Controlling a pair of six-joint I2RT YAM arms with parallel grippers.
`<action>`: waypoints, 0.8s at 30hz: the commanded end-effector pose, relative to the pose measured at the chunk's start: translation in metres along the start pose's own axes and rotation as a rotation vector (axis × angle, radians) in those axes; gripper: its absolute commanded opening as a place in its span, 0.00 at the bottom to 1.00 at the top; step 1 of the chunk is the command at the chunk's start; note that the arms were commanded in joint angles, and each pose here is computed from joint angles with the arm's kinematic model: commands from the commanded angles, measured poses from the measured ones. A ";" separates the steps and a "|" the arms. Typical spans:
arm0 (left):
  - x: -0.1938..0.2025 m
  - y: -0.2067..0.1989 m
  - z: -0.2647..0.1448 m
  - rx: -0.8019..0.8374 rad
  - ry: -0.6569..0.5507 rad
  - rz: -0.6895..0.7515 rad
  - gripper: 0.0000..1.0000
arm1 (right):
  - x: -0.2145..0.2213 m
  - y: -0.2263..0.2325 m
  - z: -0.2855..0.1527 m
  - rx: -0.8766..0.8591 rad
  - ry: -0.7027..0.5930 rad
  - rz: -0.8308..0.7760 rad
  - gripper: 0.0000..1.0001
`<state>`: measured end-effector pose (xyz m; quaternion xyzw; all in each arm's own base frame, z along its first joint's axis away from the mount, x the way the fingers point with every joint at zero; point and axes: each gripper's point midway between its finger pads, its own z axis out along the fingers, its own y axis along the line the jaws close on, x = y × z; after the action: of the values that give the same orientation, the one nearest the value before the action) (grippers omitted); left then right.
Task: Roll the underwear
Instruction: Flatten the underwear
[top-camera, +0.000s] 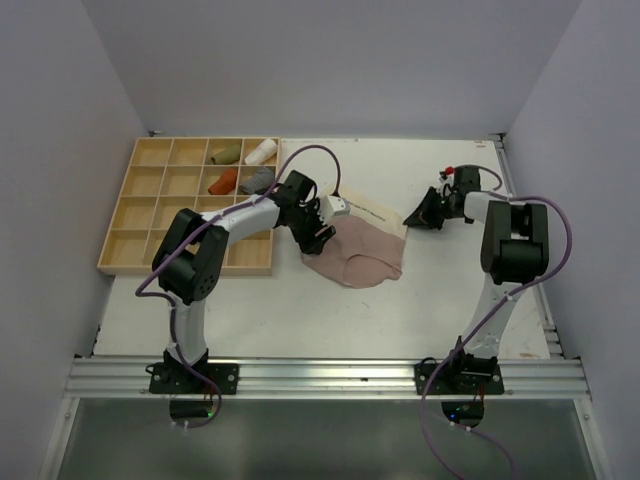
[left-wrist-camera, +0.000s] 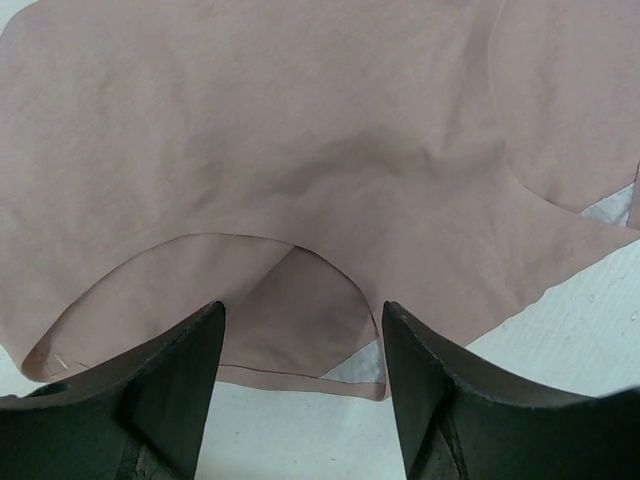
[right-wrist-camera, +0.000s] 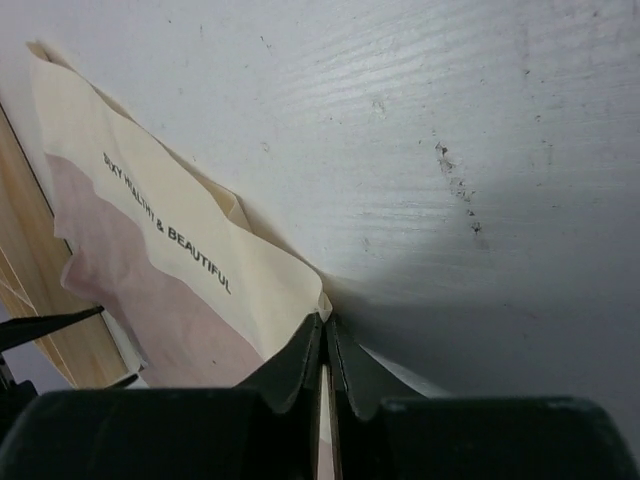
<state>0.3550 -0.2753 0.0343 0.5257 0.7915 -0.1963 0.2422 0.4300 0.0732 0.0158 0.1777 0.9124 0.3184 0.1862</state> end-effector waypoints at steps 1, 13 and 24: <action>-0.012 0.012 -0.009 -0.042 -0.034 0.013 0.68 | -0.012 -0.016 -0.007 0.084 -0.039 -0.063 0.00; -0.005 -0.002 -0.001 0.041 -0.029 0.007 0.63 | -0.013 0.007 -0.074 0.244 -0.136 -0.378 0.00; -0.072 0.043 -0.037 -0.145 -0.240 0.022 0.67 | -0.041 -0.012 -0.105 0.363 -0.158 -0.452 0.42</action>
<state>0.3633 -0.2780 0.0392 0.5114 0.7921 -0.2106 0.2583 0.3995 0.0131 0.0448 0.0402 0.9679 0.1089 0.2228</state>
